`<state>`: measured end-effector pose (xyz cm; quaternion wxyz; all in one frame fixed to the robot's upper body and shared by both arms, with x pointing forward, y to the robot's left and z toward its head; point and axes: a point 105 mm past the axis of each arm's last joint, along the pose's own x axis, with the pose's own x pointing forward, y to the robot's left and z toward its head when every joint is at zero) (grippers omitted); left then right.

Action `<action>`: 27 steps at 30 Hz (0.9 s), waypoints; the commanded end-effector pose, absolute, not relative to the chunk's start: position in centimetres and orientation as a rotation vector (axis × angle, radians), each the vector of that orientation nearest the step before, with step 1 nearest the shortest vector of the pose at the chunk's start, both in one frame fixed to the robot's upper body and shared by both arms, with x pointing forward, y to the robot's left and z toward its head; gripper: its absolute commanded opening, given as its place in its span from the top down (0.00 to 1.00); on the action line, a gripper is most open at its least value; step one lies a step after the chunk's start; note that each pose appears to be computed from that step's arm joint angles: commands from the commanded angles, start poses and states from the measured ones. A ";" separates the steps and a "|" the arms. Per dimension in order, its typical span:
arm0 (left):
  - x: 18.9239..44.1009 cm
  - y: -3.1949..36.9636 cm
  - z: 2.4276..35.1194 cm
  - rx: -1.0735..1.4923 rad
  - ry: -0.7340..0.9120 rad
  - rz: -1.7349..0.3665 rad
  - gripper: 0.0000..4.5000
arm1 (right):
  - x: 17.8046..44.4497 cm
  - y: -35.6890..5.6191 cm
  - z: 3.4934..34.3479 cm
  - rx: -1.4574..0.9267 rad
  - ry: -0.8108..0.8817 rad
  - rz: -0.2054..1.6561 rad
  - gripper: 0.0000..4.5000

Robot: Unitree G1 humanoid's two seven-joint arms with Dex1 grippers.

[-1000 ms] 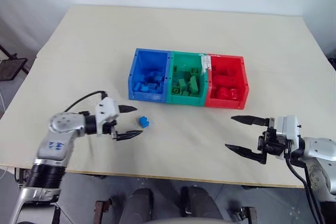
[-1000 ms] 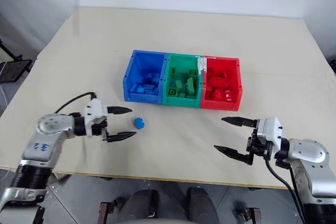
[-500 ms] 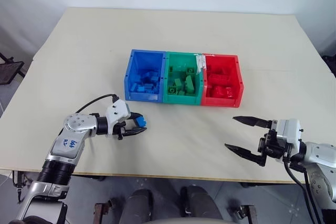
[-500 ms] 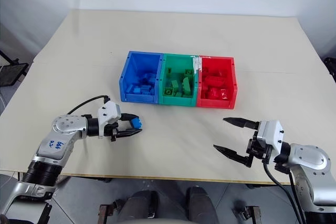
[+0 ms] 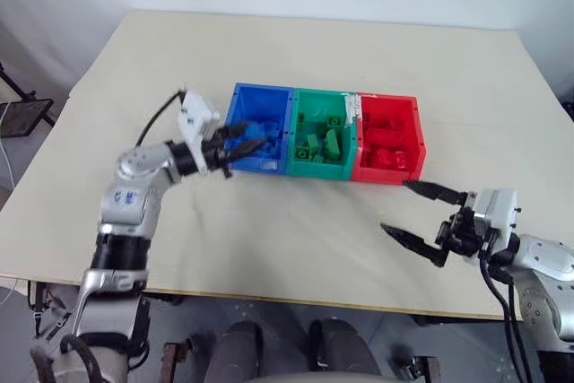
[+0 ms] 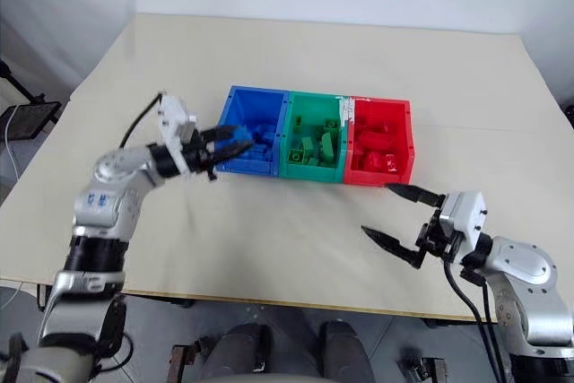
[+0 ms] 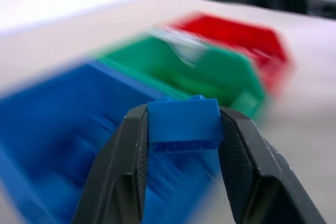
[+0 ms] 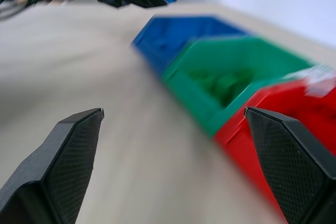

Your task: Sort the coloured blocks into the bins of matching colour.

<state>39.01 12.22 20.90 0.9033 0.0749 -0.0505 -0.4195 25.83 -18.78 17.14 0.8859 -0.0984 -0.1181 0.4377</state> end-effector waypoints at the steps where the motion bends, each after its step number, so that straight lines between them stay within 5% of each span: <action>1: 40.5 11.8 20.9 0.181 -0.087 -0.818 0.66 | 26.3 -19.7 19.4 -0.173 -0.328 0.799 0.00; 6: 42.3 11.5 21.2 0.190 -0.104 -0.757 0.66 | 26.4 -19.5 19.8 -0.163 -0.340 0.783 0.00; 14: 39.8 11.9 21.9 0.195 -0.171 -0.913 0.13 | 25.9 -18.9 19.6 -0.167 -0.332 0.812 0.00; 27: 31.1 23.9 17.2 0.500 -0.028 -0.906 0.13 | 24.9 -19.4 15.9 -0.289 -0.151 1.041 0.00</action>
